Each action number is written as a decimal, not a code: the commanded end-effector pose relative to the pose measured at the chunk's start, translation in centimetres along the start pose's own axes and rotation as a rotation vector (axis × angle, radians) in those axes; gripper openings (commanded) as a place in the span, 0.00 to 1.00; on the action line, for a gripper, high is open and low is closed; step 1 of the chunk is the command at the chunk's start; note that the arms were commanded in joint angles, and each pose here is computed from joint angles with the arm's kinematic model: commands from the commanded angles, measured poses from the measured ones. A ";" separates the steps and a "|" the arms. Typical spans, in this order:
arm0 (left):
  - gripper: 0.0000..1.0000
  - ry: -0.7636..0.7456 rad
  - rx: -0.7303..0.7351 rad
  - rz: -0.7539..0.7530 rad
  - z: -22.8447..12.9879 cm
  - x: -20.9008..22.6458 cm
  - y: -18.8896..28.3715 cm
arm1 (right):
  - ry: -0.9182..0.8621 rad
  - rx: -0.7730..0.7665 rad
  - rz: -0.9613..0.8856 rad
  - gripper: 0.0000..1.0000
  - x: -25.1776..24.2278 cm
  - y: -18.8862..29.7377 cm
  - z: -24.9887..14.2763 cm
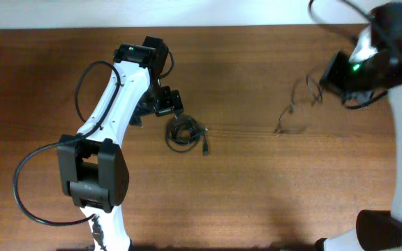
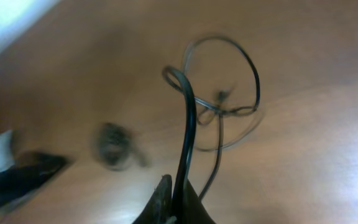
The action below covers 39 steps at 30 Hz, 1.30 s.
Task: Untangle cables
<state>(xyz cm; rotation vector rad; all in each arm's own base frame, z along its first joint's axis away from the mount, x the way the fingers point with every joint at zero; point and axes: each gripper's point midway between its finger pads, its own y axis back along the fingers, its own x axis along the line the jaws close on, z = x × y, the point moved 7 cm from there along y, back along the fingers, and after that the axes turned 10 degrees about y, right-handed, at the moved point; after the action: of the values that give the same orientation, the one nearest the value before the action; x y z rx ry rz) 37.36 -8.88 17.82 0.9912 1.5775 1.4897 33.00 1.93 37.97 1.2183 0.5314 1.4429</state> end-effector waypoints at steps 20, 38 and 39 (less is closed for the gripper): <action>0.99 0.009 -0.002 0.008 0.0 -0.1 -0.1 | -0.152 -0.233 -0.259 0.04 -1.2 7.2 0.3; 0.99 0.009 -0.002 0.008 0.0 -0.1 -0.1 | 0.098 0.291 -0.055 0.91 -2.2 -8.4 -4.3; 0.99 0.009 -0.002 0.008 0.0 -0.1 -0.1 | 0.095 0.266 -0.064 0.96 -2.4 -7.3 -3.7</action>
<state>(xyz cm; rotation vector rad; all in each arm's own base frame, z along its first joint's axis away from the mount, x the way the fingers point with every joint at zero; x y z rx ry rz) 37.36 -8.87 17.81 0.9899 1.5788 1.4923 32.48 3.08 26.81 1.3914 0.8823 1.3075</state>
